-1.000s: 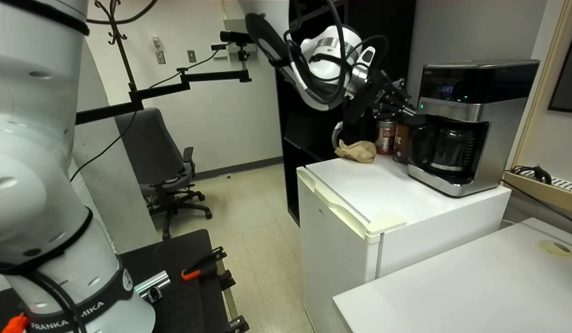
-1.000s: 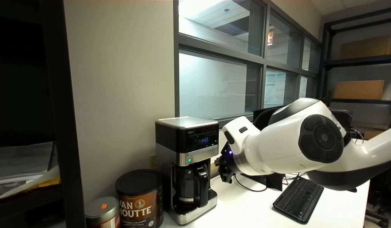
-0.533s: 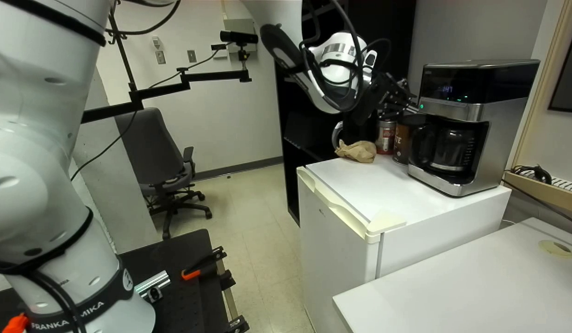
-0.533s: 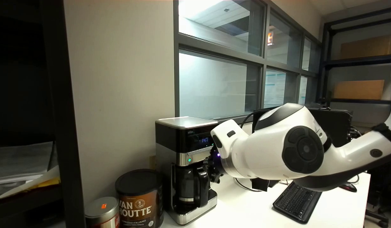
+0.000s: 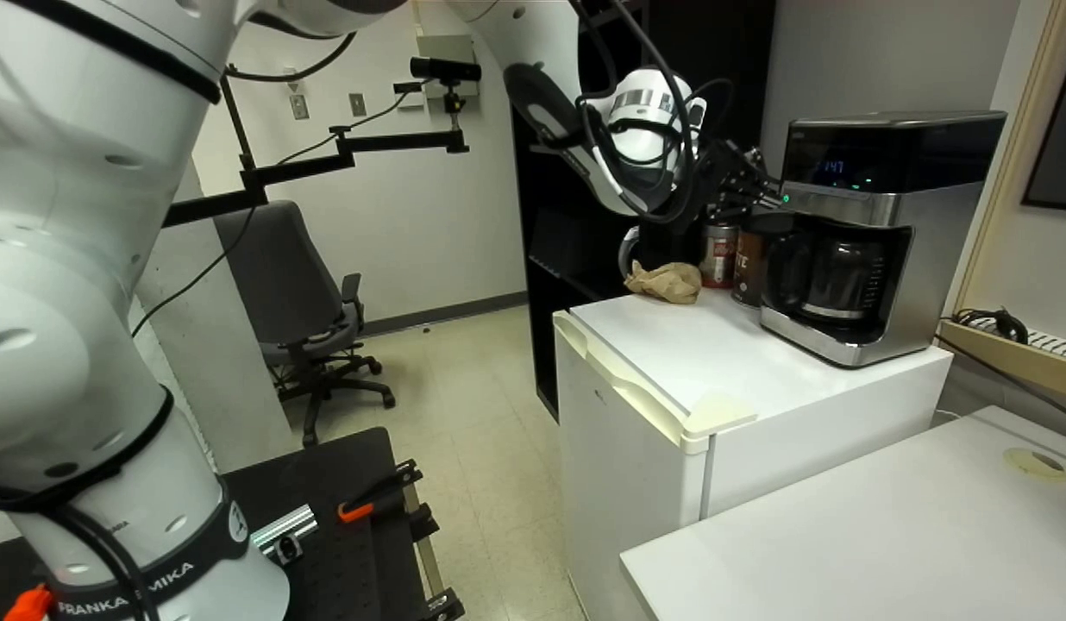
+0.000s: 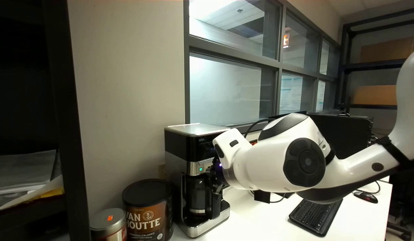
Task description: Turn off the coffee maker
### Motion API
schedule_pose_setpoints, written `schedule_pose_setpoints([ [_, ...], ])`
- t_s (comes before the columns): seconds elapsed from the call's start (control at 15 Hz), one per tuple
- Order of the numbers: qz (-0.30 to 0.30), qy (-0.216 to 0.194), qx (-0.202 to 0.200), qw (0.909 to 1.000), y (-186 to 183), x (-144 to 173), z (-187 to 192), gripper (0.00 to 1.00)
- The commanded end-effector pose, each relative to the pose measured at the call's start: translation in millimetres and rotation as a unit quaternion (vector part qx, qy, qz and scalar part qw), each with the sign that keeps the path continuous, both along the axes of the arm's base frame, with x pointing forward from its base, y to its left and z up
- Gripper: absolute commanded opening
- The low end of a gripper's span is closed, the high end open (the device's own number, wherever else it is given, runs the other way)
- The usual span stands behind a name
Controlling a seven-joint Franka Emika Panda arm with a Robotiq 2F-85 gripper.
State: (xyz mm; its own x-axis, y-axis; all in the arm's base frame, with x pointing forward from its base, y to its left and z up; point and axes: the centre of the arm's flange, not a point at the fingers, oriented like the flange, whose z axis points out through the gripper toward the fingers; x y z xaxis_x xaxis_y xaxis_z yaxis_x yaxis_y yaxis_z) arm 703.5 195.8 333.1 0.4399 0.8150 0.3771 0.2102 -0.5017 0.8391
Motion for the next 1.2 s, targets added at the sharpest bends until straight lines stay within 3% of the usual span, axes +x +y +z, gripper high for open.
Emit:
schedule_pose_setpoints([
  [0.0, 0.011, -0.014, 0.005, 0.9998, 8, 16, -3, 0.0],
  [1.13, 0.007, -0.023, 0.008, 0.9997, 5, 35, -4, 0.0],
])
